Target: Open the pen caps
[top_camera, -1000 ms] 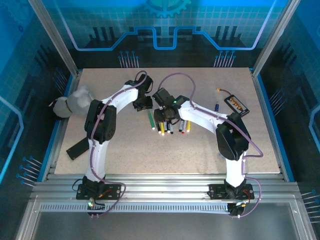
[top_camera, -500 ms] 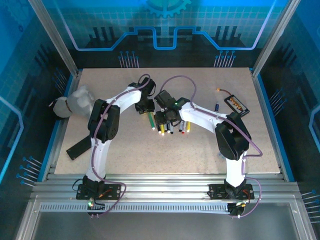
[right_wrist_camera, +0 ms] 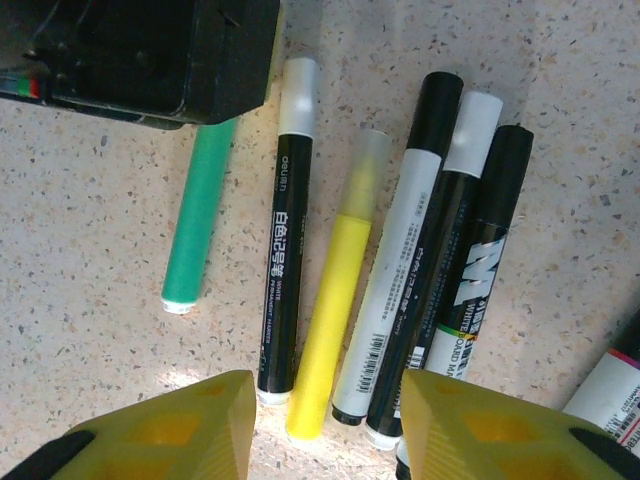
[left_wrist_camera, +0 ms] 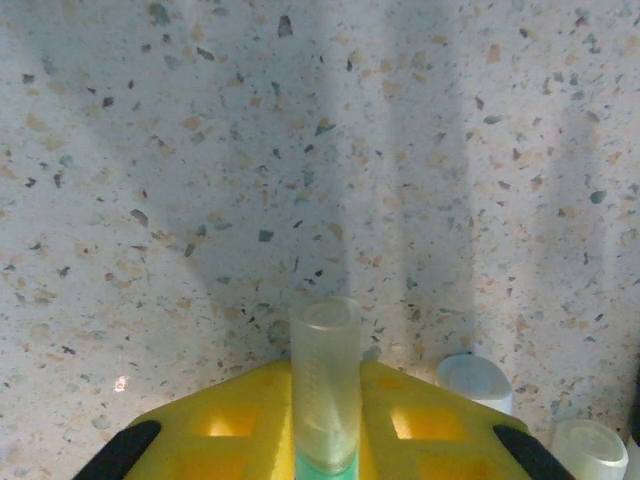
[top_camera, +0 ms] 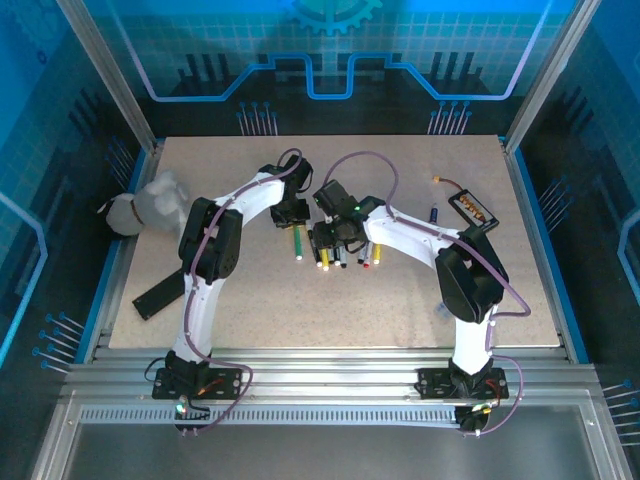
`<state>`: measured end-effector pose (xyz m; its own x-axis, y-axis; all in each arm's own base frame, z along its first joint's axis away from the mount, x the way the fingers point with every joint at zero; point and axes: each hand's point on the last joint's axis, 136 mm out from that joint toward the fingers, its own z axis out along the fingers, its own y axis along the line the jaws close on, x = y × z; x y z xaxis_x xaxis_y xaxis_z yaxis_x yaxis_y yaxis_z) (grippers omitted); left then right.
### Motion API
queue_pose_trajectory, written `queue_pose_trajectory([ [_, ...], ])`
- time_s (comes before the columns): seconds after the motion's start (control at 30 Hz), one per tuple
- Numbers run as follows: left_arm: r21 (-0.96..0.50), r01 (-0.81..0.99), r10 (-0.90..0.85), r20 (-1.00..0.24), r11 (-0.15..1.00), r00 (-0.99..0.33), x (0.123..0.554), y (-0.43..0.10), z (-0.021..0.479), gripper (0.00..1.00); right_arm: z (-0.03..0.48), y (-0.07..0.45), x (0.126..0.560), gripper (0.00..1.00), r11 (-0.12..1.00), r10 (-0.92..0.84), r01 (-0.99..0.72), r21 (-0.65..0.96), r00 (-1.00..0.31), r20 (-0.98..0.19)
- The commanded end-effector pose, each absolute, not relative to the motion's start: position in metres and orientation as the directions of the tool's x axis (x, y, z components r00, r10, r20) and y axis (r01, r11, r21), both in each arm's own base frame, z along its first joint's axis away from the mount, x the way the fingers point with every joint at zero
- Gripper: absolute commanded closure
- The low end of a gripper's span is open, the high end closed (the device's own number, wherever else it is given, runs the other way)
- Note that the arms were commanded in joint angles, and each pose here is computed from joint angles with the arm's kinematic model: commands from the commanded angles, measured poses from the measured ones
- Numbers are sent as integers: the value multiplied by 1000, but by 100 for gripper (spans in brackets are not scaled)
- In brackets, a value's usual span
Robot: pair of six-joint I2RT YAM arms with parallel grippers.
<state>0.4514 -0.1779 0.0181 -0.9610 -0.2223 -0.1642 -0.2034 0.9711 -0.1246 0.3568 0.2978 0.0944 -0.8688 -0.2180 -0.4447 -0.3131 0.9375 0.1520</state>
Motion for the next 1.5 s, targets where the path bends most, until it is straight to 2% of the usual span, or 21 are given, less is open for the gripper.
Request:
queue_pose_trajectory([
  [0.0,-114,-210,-225,-143,971,-964,451,-181,7,82,103,299,357,56,933,-189,-304,194,-870,-455],
  [0.13,-115,-211,-228,-156,971,-961,453,-178,14,88,104,305,356,56,921,-186,-316,227,-869,-458],
  [0.23,-125,-224,-243,-167,967,-955,456,-174,24,100,104,315,353,56,900,-185,-336,278,-871,-455],
  [0.53,-221,-225,-270,-200,949,-942,455,-173,62,100,103,348,352,56,822,-150,-355,445,-889,-432],
  [0.73,-282,-206,-271,-214,937,-939,451,-180,86,100,97,357,356,49,802,-121,-329,498,-906,-405],
  [1.03,-373,-194,-280,-192,907,-941,446,-194,97,100,102,359,368,48,740,-30,-273,615,-926,-376],
  [1.47,-427,-187,-293,-196,884,-936,446,-201,111,100,92,355,368,49,742,-22,-250,622,-937,-350],
])
